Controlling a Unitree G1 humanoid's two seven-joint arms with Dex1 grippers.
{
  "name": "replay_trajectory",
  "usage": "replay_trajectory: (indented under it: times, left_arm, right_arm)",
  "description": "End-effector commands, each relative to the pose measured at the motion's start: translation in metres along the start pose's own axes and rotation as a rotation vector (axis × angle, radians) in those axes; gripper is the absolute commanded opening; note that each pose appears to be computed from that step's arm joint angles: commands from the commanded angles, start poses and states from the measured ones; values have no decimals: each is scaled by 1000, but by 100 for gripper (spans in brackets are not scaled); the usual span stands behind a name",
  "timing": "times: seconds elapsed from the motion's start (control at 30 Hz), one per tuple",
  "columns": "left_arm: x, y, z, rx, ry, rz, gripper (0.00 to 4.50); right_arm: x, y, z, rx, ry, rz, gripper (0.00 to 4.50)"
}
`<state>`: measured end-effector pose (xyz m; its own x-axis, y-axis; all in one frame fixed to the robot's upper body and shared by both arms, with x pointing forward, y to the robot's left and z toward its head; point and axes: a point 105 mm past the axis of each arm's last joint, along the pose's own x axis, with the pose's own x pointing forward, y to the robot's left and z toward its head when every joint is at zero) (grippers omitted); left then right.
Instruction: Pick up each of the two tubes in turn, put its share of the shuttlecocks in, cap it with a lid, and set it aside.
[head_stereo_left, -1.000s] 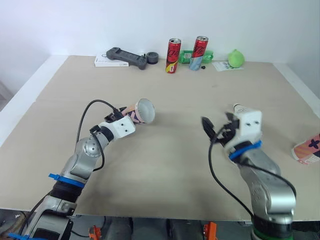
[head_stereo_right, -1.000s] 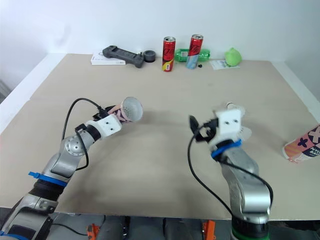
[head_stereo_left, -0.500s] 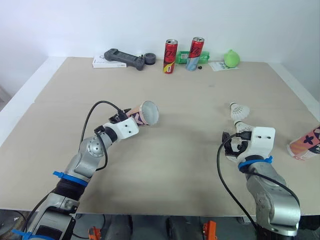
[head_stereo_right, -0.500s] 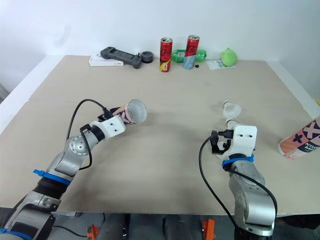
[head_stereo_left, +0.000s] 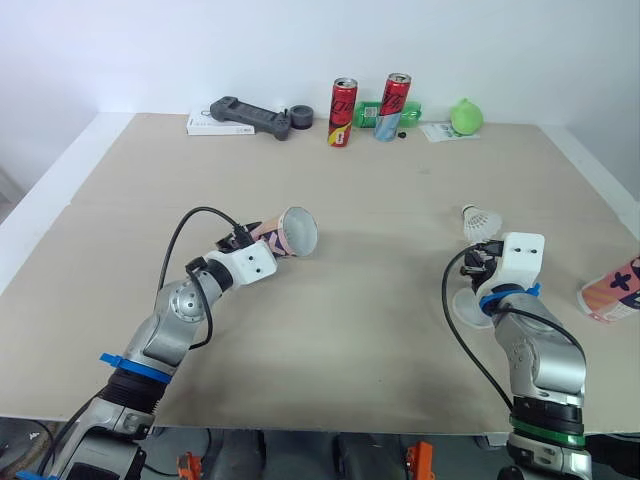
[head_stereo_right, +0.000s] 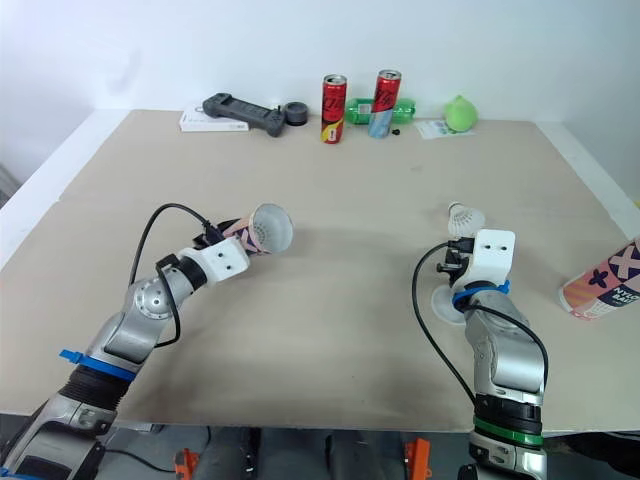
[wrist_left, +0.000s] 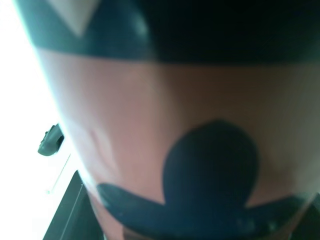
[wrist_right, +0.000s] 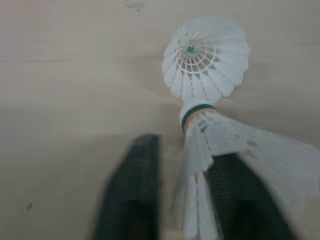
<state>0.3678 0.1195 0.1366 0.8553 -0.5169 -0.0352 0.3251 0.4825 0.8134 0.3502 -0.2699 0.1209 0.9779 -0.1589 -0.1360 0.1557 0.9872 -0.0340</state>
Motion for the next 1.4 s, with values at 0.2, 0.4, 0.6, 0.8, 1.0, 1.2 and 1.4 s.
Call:
replay_trajectory:
  times: [0.2,0.4,0.6,0.8,1.0,1.2,1.4]
  left_arm:
    - [0,13,12,6,-42,37,245]
    - [10,5,14,-3,-55,-2,245]
    - [18,5,17,-4,-65,-15,245]
    - [19,4,20,-4,-71,-17,245]
    - [15,5,20,-4,-69,-12,245]
    - [15,3,21,-9,-68,-14,245]
    - [17,4,21,-12,-69,-13,245]
  right_arm:
    - [-13,-11,41,-51,-116,72,1]
    - [-87,88,104,-164,-350,803,1]
    - [-116,159,101,-341,-344,1123,1]
    - [-103,194,88,-517,-346,1177,1]
    - [-90,218,89,-607,-398,1169,1]
    - [-103,213,110,-426,-441,1208,192]
    - [-89,170,121,-265,-370,1072,442]
